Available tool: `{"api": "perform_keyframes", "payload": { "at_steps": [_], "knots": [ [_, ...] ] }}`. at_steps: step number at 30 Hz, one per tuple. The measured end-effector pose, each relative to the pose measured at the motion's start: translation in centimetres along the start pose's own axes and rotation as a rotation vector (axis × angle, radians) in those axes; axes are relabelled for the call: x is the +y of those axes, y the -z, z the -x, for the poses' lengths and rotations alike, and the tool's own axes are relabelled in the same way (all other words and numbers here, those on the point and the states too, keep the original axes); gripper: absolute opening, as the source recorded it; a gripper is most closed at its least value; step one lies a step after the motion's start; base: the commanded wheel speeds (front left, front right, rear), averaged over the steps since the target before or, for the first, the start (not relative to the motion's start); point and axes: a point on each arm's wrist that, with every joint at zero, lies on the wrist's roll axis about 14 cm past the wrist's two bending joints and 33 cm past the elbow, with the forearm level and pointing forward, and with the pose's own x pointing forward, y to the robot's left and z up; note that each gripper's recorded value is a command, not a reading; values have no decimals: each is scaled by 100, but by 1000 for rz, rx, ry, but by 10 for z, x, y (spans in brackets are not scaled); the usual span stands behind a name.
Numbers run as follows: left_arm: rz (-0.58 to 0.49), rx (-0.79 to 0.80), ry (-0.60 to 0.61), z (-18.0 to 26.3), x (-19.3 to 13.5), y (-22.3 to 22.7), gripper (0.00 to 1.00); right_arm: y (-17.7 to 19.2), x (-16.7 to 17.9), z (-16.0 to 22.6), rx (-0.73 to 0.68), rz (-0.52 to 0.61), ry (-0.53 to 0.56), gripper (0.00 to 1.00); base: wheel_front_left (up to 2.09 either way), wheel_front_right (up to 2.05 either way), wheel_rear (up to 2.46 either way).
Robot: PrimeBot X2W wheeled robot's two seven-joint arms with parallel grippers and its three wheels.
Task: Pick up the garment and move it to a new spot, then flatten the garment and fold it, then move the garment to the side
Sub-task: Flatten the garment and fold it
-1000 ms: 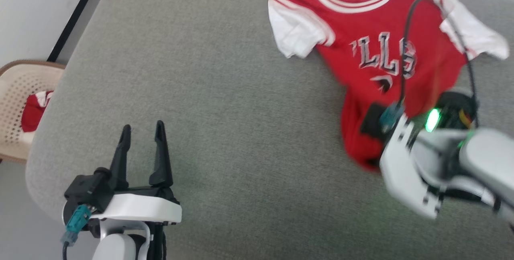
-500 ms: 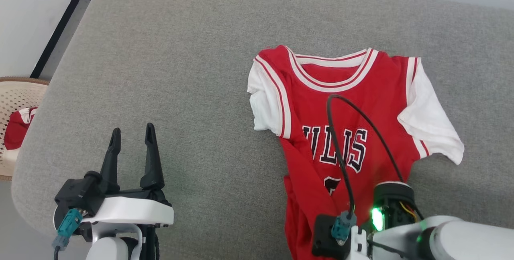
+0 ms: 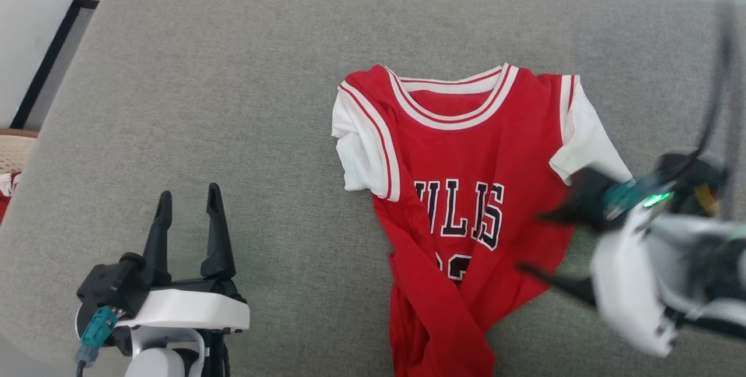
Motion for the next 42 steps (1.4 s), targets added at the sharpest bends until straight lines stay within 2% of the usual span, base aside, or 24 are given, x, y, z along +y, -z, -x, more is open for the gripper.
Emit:
{"api": "perform_keyframes", "payload": {
  "at_steps": [4,7,10,19,31,32,33,34,36,37,42],
  "knots": [
    [12,22,19,-3,-8,8,100,7,-49,21,9,-57,152,100,0,0,0],
    [19,41,33,-6,-13,15,100,20,-87,32,52,-48,289,100,0,0,0],
    [26,46,38,-8,-16,17,100,37,-108,32,94,-71,353,100,0,0,0],
    [31,78,13,-8,-9,27,100,66,-115,2,141,-140,321,100,0,0,0],
    [33,108,4,-16,-7,39,100,80,-124,-30,169,-133,281,100,0,0,0],
    [34,109,3,-16,-7,39,100,83,-123,-31,175,-133,277,92,0,0,0],
    [34,110,3,-17,-7,40,100,84,-122,-32,180,-134,272,56,0,0,0],
    [36,110,3,-17,-7,40,100,85,-122,-33,180,-135,271,33,0,0,0],
    [35,111,5,-19,-8,40,100,83,-125,-33,169,-140,276,4,0,0,0],
    [36,110,7,-20,-8,40,100,83,-127,-32,165,-141,281,0,0,0,0],
    [38,110,14,-22,-11,41,100,78,-138,-23,110,-176,326,0,0,0,0]
  ]
}}
